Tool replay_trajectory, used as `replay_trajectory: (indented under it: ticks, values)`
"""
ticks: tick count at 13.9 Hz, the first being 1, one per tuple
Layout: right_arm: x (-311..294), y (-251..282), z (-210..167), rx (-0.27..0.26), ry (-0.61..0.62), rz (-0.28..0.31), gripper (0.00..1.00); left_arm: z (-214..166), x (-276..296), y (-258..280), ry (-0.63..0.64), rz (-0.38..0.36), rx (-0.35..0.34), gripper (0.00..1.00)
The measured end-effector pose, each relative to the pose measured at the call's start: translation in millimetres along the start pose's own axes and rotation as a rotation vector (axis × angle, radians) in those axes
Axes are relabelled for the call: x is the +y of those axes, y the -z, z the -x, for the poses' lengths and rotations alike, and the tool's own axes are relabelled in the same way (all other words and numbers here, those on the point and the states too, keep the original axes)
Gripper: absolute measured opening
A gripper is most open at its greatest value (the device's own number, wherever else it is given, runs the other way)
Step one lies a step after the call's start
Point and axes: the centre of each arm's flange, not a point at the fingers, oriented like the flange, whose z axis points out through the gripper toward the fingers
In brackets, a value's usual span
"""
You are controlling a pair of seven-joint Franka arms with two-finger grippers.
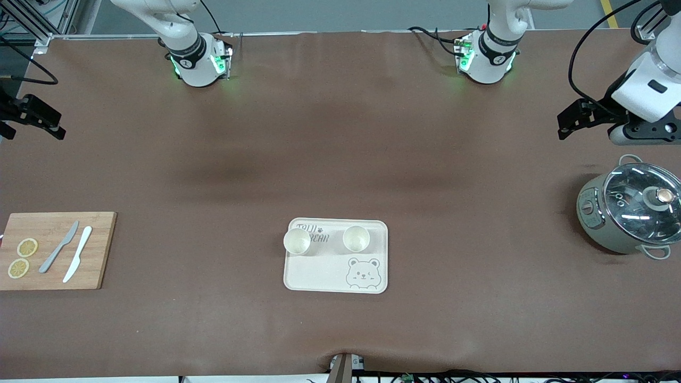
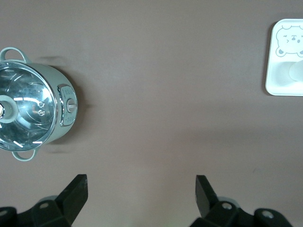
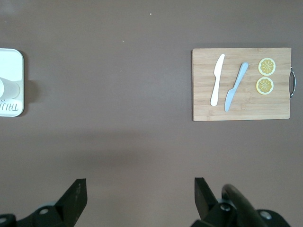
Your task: Place white IKEA cup upright on tray with both arms
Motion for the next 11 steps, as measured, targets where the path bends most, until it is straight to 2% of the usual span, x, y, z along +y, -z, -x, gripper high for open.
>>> replay_trajectory:
  ticks: [11]
  values:
    - [4.8,1.5,1.2,-0.005,-0.009,-0.001,1.0,1.0,-8.0,7.9,0.014,0.002,0.011,1.0]
